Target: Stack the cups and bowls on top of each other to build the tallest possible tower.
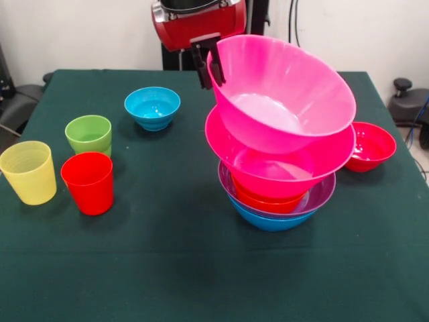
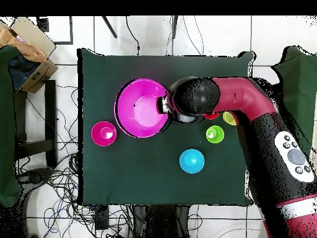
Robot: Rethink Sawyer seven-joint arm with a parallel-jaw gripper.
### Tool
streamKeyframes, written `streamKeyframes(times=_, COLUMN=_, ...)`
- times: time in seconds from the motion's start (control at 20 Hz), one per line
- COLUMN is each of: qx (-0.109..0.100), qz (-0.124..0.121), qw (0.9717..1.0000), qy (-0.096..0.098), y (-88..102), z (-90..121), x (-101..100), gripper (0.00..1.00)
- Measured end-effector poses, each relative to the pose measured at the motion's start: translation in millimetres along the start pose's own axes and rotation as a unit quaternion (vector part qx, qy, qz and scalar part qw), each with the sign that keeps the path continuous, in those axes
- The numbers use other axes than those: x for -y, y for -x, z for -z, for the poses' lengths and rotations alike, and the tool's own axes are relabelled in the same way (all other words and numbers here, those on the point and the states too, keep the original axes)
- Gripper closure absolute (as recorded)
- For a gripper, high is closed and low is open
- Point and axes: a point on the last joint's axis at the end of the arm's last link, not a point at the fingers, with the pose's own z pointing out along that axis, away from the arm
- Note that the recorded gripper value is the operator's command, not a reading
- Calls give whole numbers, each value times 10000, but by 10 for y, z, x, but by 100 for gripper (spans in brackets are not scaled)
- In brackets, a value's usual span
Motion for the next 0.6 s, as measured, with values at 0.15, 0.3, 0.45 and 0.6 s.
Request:
streamKeyframes(times=0.15, qx=171, qz=36, qw=9998, qy=11, y=46, z=0, x=-30, gripper=100)
streamKeyframes(times=0.3, qx=238, qz=62, qw=9997, qy=17, y=62, z=-4, x=-52, gripper=100)
streamKeyframes(times=0.45, qx=233, qz=77, qw=9997, qy=16, y=56, z=-10, x=-62, gripper=100)
streamKeyframes(times=0.6, qx=232, qz=86, qw=9997, qy=6, y=53, z=-14, x=-61, gripper=100)
